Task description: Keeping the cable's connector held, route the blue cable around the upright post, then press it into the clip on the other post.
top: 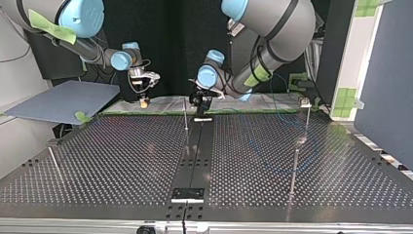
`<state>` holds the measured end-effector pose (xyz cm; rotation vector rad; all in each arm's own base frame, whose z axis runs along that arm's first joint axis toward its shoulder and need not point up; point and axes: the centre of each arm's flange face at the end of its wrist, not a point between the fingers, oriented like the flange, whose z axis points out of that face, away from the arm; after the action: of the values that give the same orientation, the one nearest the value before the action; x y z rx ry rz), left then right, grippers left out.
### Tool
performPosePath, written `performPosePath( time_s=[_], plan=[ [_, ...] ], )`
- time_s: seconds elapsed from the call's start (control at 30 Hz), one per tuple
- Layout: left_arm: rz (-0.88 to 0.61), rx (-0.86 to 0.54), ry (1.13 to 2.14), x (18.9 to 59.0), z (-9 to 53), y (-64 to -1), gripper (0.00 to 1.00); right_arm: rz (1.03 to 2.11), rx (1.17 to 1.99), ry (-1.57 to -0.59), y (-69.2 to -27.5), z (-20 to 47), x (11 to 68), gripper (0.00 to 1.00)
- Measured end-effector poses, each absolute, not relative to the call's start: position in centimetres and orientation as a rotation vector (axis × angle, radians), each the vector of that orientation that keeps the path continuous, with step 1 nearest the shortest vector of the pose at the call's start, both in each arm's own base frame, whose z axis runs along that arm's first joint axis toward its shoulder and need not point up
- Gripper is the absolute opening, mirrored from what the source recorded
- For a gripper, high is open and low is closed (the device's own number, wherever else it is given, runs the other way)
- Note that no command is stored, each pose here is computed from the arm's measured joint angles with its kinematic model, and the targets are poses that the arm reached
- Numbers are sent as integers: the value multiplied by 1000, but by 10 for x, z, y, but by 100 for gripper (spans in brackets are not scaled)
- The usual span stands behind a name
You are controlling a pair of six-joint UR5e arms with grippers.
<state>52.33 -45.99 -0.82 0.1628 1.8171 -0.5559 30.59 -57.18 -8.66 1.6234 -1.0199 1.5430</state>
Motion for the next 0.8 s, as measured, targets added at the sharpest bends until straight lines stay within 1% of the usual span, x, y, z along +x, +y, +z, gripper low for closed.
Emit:
performPosePath(
  time_s=[0.3, 0.5, 0.8],
  plan=[
    [-580, 145, 1860, 536, -24, -464, 0, 1545, 1620, -1016, -574, -86, 306, 0],
    [-584, 128, 1840, 553, -13, -466, 0, 1549, 1615, -1015, -576, -84, 307, 0],
    [-579, 115, 1835, 563, -10, -458, 0, 1555, 1597, -1017, -591, -76, 309, 0]
  ],
)
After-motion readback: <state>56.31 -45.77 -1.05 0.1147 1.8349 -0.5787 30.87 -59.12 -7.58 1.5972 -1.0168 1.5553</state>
